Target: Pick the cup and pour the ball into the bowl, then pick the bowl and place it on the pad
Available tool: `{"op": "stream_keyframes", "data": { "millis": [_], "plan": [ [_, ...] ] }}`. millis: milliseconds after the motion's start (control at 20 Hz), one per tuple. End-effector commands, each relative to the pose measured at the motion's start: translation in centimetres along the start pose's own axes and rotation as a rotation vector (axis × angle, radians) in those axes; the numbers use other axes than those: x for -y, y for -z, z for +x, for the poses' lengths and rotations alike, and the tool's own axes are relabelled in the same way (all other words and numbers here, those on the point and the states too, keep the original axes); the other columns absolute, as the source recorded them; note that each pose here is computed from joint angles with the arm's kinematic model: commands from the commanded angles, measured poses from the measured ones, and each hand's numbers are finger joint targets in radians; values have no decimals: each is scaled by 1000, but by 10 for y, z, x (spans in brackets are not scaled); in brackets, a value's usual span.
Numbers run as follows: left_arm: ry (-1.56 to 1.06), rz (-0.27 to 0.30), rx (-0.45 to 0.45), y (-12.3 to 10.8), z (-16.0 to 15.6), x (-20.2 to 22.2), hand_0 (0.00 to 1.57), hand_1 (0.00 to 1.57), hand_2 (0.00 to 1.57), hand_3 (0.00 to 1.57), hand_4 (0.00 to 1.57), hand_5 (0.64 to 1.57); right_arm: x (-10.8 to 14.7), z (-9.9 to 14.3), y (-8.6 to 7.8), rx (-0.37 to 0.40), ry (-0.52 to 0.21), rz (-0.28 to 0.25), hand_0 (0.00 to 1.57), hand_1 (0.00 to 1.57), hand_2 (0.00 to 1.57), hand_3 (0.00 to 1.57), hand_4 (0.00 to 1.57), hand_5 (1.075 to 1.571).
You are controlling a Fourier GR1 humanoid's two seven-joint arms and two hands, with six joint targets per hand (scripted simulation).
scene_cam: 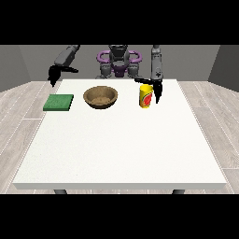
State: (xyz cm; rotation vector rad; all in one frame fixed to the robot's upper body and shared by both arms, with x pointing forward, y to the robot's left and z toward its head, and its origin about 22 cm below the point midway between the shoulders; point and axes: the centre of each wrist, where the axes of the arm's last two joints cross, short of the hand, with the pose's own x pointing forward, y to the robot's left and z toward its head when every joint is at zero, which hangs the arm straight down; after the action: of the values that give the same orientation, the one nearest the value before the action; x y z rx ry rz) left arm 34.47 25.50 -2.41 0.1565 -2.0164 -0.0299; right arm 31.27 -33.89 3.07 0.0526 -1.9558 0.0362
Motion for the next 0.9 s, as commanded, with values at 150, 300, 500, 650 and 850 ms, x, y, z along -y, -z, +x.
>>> {"op": "stream_keyframes", "data": {
  "millis": [150, 300, 500, 650, 850],
  "plan": [
    [-67, -5, -26, -8, -17, 9, 659, 659, 914, 286, 0, 1425, 16, -15, -7, 1, 6, -39, 0, 0, 0, 0, 0, 1558],
    [383, 49, 19, 3, -12, -23, 1294, 1294, 1571, 1571, 805, 1513, -7, -1, 11, 16, 21, 35, 0, 0, 0, 0, 0, 1563],
    [431, 111, 20, 0, -20, 1, 1319, 1319, 1571, 1571, 855, 1508, 28, 14, 14, 61, 7, 49, 0, 0, 0, 0, 0, 1558],
    [429, 150, 55, 10, -18, -5, 1343, 1343, 1571, 1571, 879, 1505, 55, 29, 13, 71, -9, 31, 0, 0, 0, 0, 0, 1556],
    [545, 70, 10, 8, -18, 2, 1356, 1356, 1571, 1571, 950, 1525, 54, 7, -3, -45, -15, -20, 0, 0, 0, 0, 0, 1555]
  ]
}}
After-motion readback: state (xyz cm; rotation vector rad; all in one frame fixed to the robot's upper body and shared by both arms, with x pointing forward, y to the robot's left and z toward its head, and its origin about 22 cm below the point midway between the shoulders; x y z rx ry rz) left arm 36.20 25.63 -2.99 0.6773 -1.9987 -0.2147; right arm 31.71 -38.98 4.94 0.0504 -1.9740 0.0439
